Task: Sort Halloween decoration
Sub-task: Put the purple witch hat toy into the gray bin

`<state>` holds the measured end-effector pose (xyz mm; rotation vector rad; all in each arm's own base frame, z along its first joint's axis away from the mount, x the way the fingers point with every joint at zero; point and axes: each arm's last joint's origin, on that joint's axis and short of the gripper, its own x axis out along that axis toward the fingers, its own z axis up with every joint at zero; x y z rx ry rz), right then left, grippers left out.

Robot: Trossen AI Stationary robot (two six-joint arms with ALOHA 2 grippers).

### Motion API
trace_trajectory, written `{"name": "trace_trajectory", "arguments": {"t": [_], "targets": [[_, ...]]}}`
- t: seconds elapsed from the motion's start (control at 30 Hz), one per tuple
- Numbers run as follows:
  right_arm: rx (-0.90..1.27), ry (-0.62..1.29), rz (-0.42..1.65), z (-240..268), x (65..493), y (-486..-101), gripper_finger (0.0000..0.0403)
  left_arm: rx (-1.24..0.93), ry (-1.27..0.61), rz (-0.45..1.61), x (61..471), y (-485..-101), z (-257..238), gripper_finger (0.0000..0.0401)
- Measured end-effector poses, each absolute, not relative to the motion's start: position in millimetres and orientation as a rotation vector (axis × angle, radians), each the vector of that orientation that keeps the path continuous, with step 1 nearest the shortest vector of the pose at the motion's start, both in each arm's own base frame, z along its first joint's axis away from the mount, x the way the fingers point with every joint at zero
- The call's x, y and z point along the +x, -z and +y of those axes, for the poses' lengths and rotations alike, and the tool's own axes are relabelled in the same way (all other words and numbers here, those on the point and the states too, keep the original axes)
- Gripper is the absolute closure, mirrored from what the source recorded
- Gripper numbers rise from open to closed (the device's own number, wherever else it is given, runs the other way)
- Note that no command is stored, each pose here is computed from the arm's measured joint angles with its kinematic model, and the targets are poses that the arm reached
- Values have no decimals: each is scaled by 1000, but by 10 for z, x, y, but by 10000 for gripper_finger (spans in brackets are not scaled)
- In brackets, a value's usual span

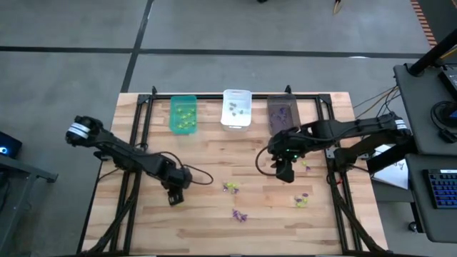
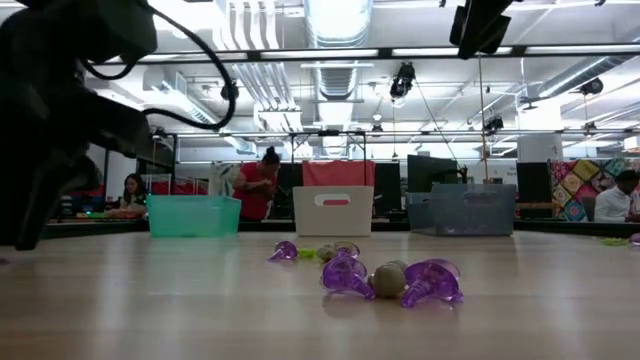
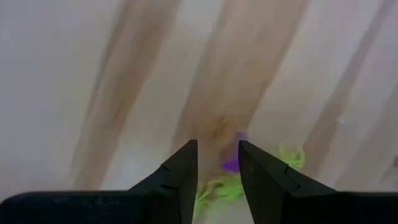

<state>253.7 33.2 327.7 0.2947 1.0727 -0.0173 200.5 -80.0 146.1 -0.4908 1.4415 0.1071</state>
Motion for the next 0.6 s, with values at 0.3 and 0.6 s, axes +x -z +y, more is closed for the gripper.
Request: {"name": "trace_trajectory", "arguments": {"t": [0.3,0.6], "targets": [[295,15,1070,333,2543,-3263,280,-356,-104,1546,2203,-1468,-943,303],[297,15,1068,333,2545,-3264,280,-265,-133,1563,2284,-1532,-1158,303]]}}
